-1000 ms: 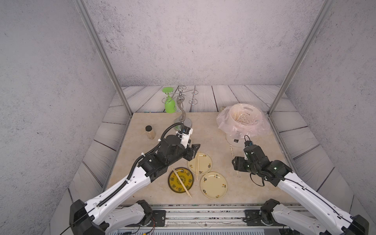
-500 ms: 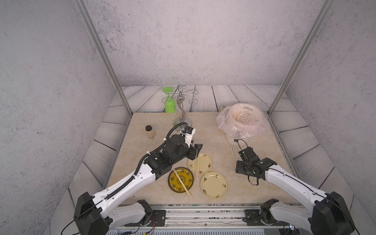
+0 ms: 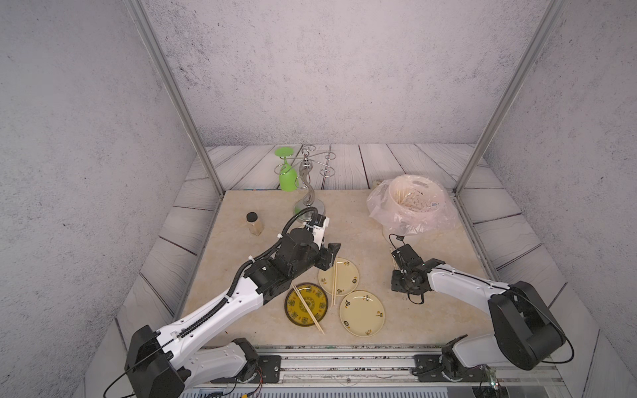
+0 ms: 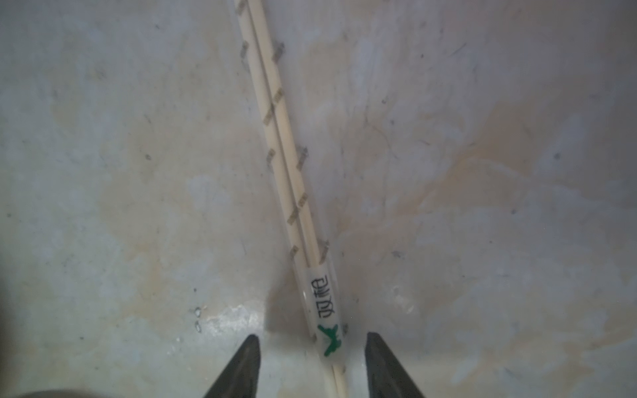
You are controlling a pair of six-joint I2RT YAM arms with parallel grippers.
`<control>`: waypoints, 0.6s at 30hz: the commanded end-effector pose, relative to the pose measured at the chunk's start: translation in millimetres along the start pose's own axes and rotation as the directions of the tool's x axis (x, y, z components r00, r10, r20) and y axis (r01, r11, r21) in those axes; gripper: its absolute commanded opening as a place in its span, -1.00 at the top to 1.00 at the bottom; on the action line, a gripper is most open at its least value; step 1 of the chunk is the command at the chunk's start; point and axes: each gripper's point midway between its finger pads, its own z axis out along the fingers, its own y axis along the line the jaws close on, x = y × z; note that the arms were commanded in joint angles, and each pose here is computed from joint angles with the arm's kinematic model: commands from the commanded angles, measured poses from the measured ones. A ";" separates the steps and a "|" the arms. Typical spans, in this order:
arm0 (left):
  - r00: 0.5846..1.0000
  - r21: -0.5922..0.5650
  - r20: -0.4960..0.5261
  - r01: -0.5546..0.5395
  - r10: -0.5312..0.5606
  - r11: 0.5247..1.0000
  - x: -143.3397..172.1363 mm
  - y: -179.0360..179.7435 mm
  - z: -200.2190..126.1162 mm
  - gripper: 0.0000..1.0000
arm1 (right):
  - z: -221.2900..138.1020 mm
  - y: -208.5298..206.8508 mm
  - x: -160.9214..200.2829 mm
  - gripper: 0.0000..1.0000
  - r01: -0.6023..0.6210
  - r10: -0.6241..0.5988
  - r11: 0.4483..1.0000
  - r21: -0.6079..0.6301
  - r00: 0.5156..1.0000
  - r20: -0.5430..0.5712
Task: Remove the packaging of disposable chopsticks
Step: Pick up the disposable chopsticks from the center of the board.
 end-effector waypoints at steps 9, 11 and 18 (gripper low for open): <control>0.997 -0.013 0.073 -0.007 0.007 1.000 -16.1 4.1 -19.5 -0.24 | 7.9 -0.8 15.4 0.22 0.018 -0.016 1.000 0.013 0.995 -0.103; 0.997 -0.013 0.080 -0.006 0.007 1.000 -17.7 4.4 -21.7 -0.24 | 8.0 -0.2 15.9 0.27 0.035 -0.032 0.999 0.016 0.993 -0.116; 0.991 -0.046 0.135 -0.011 0.017 0.999 -28.8 13.3 -38.9 -0.24 | 8.3 0.2 15.6 0.43 0.057 -0.052 0.998 0.028 0.989 -0.135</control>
